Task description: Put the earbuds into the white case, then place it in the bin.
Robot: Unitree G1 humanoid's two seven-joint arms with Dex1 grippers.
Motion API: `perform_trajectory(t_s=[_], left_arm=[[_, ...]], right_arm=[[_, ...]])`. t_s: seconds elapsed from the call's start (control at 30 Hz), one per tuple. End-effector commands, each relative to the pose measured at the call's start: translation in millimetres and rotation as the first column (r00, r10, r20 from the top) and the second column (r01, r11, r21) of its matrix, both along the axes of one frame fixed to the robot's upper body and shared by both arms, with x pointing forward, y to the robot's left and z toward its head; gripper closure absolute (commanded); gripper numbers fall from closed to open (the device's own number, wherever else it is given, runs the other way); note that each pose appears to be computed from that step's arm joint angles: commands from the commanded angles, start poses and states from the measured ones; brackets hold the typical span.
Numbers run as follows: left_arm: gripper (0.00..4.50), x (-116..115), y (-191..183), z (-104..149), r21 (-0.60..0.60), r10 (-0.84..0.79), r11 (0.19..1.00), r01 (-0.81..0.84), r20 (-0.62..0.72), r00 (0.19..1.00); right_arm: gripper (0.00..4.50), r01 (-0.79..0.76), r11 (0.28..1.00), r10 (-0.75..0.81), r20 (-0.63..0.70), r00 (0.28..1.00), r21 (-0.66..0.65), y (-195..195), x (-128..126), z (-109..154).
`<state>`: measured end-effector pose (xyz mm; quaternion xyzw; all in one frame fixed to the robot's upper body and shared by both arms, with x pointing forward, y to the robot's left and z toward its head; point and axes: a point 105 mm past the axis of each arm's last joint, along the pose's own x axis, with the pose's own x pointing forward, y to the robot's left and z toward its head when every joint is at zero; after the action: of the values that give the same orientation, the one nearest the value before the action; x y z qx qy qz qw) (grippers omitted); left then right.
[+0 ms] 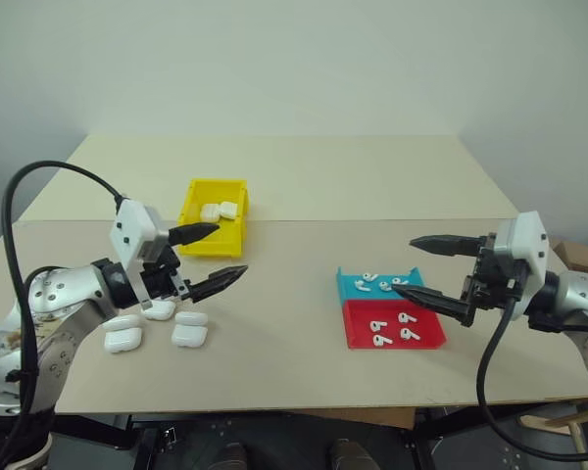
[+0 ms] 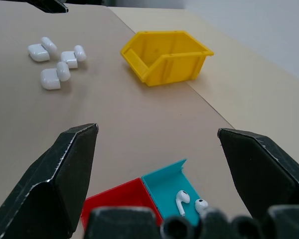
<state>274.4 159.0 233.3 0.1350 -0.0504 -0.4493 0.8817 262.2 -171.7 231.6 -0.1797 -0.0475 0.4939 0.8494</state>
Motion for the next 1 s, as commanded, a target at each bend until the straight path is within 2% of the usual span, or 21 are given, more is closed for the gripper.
perform_trajectory(t_s=[0.03, 0.37, 0.6, 0.8, 1.0], left_arm=[[0.00, -5.4, -1.0, 7.7, 0.014, -0.030, 0.999, 0.030, 0.031, 0.999], [0.00, -11.9, 9.0, 1.7, 0.093, -0.018, 0.995, 0.021, -0.030, 0.999], [0.00, -10.9, 24.2, 3.8, 0.141, 0.000, 0.990, 0.007, -0.051, 0.999], [0.00, -18.3, 36.7, -2.5, 0.205, -0.035, 0.977, 0.060, -0.125, 0.992], [0.00, -21.3, 59.6, -1.1, 0.234, 0.055, 0.972, -0.020, -0.140, 0.989]], right_arm=[[0.03, -0.019, 1.000, 0.020, 0.070, 0.997, -0.013, 2.1, -3.7, 14.8], [0.03, -0.013, 1.000, 0.014, 0.053, 0.998, -0.005, -0.1, -0.3, 15.0], [0.03, -0.073, 0.994, 0.073, 0.001, 0.997, -0.081, -3.3, -3.3, 16.1], [0.03, -0.064, 0.993, 0.064, -0.005, 0.998, -0.103, -8.9, -3.6, 20.1], [0.03, -0.089, 0.989, 0.083, -0.056, 0.995, -0.117, -9.8, -12.5, 16.6]])
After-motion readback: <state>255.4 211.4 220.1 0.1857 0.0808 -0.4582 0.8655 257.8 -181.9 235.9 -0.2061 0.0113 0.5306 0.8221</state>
